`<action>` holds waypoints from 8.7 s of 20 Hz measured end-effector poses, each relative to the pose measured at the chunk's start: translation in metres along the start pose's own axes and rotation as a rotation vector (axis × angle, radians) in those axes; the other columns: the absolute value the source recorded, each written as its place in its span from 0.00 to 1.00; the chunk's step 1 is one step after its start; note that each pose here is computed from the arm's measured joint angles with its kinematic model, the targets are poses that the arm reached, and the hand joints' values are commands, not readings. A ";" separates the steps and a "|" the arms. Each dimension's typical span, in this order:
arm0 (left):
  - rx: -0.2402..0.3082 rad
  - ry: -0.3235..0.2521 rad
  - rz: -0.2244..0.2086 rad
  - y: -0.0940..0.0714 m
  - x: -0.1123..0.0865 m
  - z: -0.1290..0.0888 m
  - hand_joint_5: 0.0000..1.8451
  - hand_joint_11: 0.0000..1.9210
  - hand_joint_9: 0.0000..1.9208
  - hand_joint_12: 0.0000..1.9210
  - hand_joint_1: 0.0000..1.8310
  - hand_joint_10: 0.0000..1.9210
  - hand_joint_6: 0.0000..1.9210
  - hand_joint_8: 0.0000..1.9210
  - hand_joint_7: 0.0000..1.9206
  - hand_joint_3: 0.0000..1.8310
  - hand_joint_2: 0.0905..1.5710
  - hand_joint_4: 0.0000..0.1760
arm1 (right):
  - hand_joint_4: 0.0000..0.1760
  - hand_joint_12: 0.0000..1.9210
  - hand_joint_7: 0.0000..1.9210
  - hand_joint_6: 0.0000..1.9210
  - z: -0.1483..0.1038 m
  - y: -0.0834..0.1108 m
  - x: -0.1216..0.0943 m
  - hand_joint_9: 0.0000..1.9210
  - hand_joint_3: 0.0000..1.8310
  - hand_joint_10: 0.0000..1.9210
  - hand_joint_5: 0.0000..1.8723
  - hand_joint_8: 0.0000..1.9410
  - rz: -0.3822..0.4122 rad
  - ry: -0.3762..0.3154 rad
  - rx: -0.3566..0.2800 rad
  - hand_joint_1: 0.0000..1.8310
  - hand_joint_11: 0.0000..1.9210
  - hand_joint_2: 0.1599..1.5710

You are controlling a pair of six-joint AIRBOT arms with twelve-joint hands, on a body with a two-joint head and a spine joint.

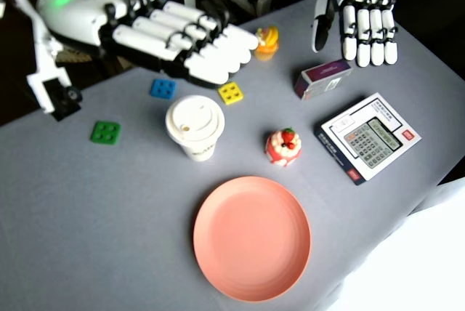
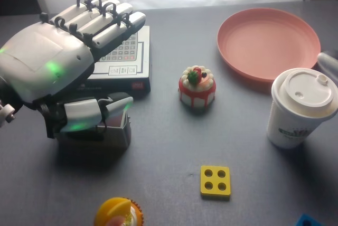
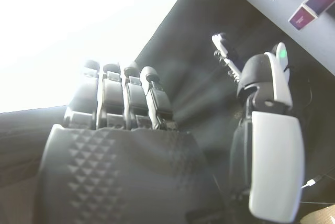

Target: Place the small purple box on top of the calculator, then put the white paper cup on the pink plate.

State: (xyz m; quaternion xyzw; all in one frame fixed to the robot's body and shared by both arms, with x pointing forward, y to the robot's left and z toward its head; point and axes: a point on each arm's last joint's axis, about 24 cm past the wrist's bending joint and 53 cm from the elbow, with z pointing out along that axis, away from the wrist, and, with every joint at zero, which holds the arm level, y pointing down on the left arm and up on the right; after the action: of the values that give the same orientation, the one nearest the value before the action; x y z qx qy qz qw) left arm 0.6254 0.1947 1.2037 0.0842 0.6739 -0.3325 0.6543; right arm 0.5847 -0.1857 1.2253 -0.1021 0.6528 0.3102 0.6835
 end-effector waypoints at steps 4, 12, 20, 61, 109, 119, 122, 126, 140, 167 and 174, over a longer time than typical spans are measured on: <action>-0.003 0.010 -0.011 0.000 0.006 0.002 0.01 0.00 0.00 0.00 0.24 0.00 0.00 0.00 0.00 0.00 0.74 0.00 | 0.00 0.28 0.00 0.00 -0.001 -0.001 0.004 0.00 0.00 0.00 0.00 0.00 0.006 0.006 0.004 0.16 0.00 0.79; -0.097 0.086 -0.007 0.027 0.021 -0.019 0.01 0.00 0.00 0.00 0.35 0.00 0.00 0.00 0.01 0.00 0.68 0.18 | 0.00 0.00 0.00 0.00 -0.002 -0.002 0.001 0.00 0.00 0.00 0.00 0.00 0.012 -0.011 0.010 0.17 0.00 0.81; -0.234 0.197 -0.052 0.070 0.059 -0.024 0.10 0.00 0.07 0.36 0.47 0.01 0.01 0.00 0.09 0.01 0.65 0.07 | 0.00 0.00 0.00 0.00 -0.005 -0.007 -0.001 0.00 0.00 0.00 0.00 0.00 0.030 -0.030 0.032 0.18 0.00 0.81; -0.474 -0.103 -0.304 0.161 -0.004 0.063 0.42 0.29 0.38 0.90 0.72 0.80 0.58 0.71 0.41 0.00 0.76 0.00 | 0.00 0.00 0.00 0.00 -0.011 -0.015 0.005 0.00 0.00 0.00 0.00 0.00 0.065 -0.023 0.059 0.20 0.00 0.80; -0.139 -0.193 -0.148 0.054 -0.036 0.027 0.00 0.00 0.00 0.00 0.38 0.00 0.00 0.00 0.00 0.02 0.77 0.45 | 0.00 1.00 0.22 0.24 0.016 -0.049 0.118 0.19 0.00 0.81 0.19 0.40 0.364 0.317 0.106 0.62 0.21 0.64; -0.144 -0.200 -0.156 0.057 -0.035 0.021 0.00 0.00 0.00 0.00 0.37 0.00 0.00 0.00 0.00 0.02 0.80 0.40 | 0.00 1.00 0.15 0.46 0.028 -0.049 0.074 0.21 0.01 0.87 0.11 0.58 0.373 0.189 0.062 0.63 0.24 0.68; -0.140 -0.197 -0.164 0.054 -0.032 0.021 0.00 0.00 0.00 0.00 0.39 0.00 0.00 0.00 0.00 0.01 0.80 0.43 | 0.00 1.00 0.08 0.47 0.037 -0.062 0.054 0.19 0.01 0.88 0.08 0.55 0.382 0.116 0.078 0.64 0.26 0.69; -0.142 -0.200 -0.168 0.055 -0.030 0.017 0.00 0.00 0.00 0.00 0.40 0.00 0.00 0.00 0.00 0.01 0.80 0.57 | 0.00 1.00 0.12 0.27 0.059 -0.084 0.046 0.12 0.00 0.82 0.12 0.51 0.433 0.040 0.123 0.61 0.04 0.72; -0.143 -0.204 -0.220 0.060 -0.016 0.018 0.00 0.00 0.00 0.00 0.35 0.00 0.00 0.00 0.00 0.00 0.82 0.48 | 0.00 0.95 0.15 0.37 0.135 -0.137 0.077 0.11 0.00 0.60 0.14 0.35 0.589 0.002 0.288 0.58 0.01 0.70; -0.152 -0.212 -0.249 0.066 -0.011 0.011 0.00 0.00 0.00 0.00 0.36 0.00 0.00 0.00 0.00 0.00 0.83 0.21 | 0.00 0.86 0.26 0.40 0.159 -0.123 0.061 0.18 0.00 0.59 0.14 0.06 0.445 0.084 0.286 0.66 0.06 0.71; -0.156 -0.212 -0.254 0.067 -0.010 0.011 0.00 0.00 0.00 0.00 0.37 0.00 0.00 0.00 0.00 0.00 0.84 0.19 | 0.00 0.84 0.21 0.38 0.159 -0.116 0.064 0.15 0.00 0.64 0.08 0.10 0.442 0.097 0.274 0.64 0.00 0.71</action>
State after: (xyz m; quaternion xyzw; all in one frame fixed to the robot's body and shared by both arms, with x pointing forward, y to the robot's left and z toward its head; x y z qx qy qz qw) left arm 0.6721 0.2430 1.1910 -0.0883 0.6301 -0.3663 0.6790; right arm 0.7784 -0.1722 1.1537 0.1218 0.7273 0.3554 0.5744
